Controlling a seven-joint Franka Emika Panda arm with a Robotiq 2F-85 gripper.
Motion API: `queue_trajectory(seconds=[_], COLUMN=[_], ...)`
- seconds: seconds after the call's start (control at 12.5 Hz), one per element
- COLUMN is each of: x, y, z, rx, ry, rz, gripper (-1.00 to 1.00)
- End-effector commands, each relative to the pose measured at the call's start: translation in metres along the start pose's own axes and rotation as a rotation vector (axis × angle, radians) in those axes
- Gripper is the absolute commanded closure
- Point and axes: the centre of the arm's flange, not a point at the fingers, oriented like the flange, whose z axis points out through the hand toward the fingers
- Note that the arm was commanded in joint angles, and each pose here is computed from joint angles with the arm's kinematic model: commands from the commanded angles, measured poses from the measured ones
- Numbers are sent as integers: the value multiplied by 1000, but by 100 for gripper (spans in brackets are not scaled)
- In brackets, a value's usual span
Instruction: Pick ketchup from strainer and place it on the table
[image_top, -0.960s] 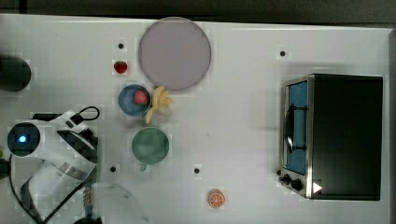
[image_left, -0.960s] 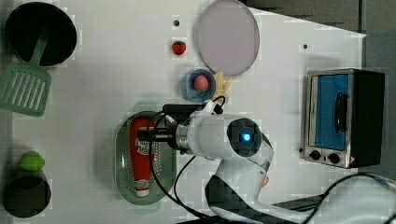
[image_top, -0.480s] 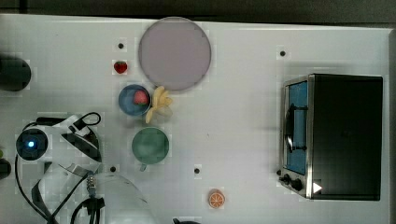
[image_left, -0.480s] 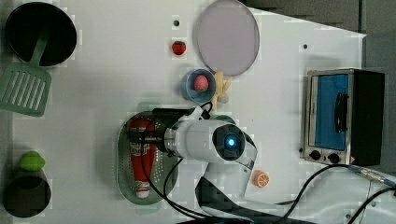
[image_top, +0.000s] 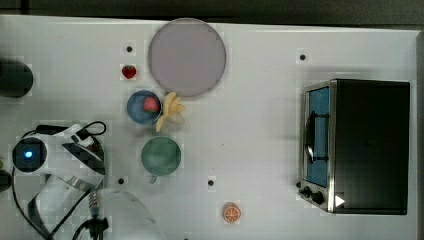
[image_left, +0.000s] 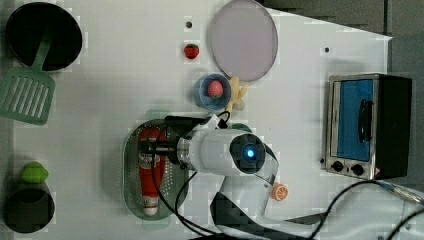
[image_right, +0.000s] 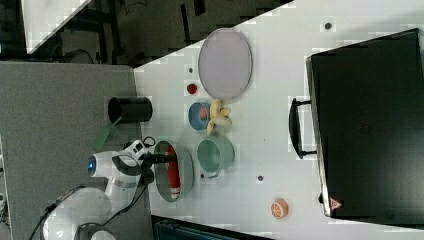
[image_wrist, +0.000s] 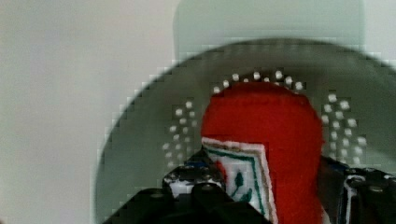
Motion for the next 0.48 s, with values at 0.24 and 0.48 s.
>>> queue_trajectory(seconds=[0.24, 0.48], x=[-6, 13], y=[-16, -6], z=[-128, -189], rx=[25, 15], ry=[80, 129], rz=[138, 121], gripper=[-18, -18])
